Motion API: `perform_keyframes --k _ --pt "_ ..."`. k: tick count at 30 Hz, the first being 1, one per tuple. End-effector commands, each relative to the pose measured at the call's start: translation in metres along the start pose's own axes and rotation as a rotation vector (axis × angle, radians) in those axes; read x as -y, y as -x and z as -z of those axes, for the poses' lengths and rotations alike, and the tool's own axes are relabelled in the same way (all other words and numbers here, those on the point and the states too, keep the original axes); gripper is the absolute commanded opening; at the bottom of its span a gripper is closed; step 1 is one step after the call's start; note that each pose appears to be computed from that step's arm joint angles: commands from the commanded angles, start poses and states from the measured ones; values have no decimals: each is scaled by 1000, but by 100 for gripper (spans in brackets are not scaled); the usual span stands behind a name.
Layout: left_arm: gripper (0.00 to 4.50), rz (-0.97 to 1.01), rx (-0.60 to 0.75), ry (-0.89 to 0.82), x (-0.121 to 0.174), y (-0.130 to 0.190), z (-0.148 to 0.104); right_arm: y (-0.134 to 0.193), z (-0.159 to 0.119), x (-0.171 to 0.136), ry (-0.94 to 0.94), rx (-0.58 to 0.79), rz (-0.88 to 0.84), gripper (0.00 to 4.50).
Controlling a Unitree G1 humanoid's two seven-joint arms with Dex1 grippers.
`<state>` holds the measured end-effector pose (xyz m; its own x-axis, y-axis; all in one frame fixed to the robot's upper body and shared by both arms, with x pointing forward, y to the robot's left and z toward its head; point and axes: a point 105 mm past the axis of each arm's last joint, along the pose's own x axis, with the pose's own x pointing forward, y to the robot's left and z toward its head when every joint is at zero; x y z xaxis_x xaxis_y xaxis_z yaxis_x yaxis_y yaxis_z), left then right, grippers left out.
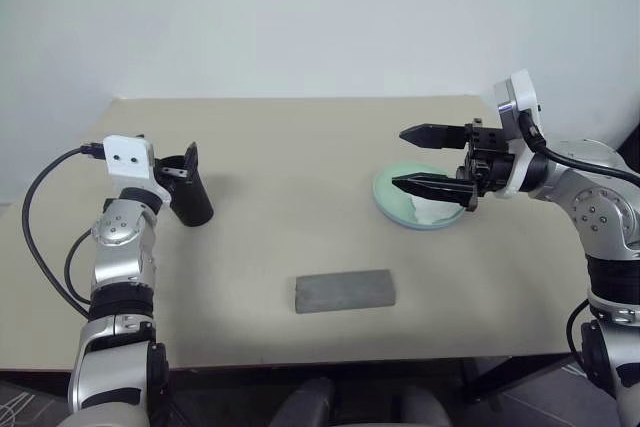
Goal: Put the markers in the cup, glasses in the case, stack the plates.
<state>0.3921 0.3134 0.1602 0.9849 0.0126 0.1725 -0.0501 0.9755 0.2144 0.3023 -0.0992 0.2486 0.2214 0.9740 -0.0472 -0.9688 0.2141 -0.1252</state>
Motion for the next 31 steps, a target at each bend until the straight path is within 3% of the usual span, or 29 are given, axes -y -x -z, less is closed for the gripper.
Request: perform_keyframes --k 1,6,9,16,24,31 --pt "449 21 54 38 1 -4 -22 1 -15 -2 43 35 -3 450" --pt "449 138 63 92 8 5 -47 4 -13 -2 37 26 7 450" --pt "449 294 22 81 5 31 -69 11 -7 0 19 10 35 450" --pt "449 458 -125 69 -21 81 -94 12 -2 1 -1 17 54 450" --pt "449 544 -213 83 -45 117 -106 -7 1 -1 -20 40 11 450" --pt "449 548 -219 131 -34 123 -99 -20 3 -12 -39 62 -26 450"
